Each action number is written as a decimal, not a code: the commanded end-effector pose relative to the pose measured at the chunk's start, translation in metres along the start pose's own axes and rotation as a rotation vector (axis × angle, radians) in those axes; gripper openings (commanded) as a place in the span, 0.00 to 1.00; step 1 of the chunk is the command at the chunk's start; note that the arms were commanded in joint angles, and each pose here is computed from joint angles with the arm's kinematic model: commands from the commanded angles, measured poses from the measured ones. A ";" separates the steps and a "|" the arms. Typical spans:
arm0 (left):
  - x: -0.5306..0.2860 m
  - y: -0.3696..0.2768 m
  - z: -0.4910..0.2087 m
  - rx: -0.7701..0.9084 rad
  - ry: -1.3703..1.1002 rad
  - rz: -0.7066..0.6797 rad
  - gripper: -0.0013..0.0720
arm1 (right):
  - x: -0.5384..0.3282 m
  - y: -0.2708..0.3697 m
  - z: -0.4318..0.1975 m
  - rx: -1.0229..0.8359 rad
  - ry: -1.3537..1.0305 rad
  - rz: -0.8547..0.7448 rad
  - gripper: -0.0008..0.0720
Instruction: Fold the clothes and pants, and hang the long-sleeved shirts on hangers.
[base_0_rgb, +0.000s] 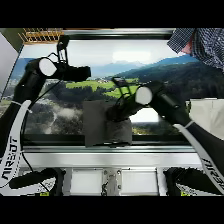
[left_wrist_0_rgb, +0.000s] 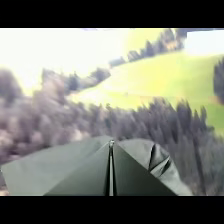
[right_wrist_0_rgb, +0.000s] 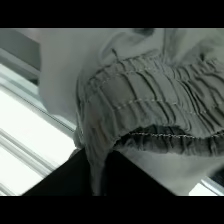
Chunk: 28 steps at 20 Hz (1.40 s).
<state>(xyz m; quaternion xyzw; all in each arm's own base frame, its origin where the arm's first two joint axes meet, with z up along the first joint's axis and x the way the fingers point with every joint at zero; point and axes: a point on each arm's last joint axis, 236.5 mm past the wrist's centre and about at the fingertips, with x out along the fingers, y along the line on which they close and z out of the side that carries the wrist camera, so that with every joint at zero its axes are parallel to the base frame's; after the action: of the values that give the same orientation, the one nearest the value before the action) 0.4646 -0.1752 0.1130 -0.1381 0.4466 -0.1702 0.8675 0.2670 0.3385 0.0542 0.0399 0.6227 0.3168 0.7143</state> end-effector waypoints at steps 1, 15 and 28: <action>-0.037 0.027 0.016 -0.026 -0.051 0.036 0.02 | 0.076 0.083 0.027 -0.129 -0.150 0.187 0.71; -0.071 0.075 -0.043 -0.094 -0.039 0.101 0.02 | 0.018 -0.022 -0.001 -0.209 -0.142 0.096 1.00; -0.067 0.070 -0.166 -0.193 0.101 0.041 0.02 | 0.038 -0.156 -0.038 0.197 -0.066 0.049 1.00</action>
<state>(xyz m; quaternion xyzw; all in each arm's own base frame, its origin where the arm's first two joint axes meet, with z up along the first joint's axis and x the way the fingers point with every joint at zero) 0.3215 -0.0989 0.0490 -0.1997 0.5091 -0.1165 0.8291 0.2957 0.2592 -0.0265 0.0639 0.5931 0.3237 0.7344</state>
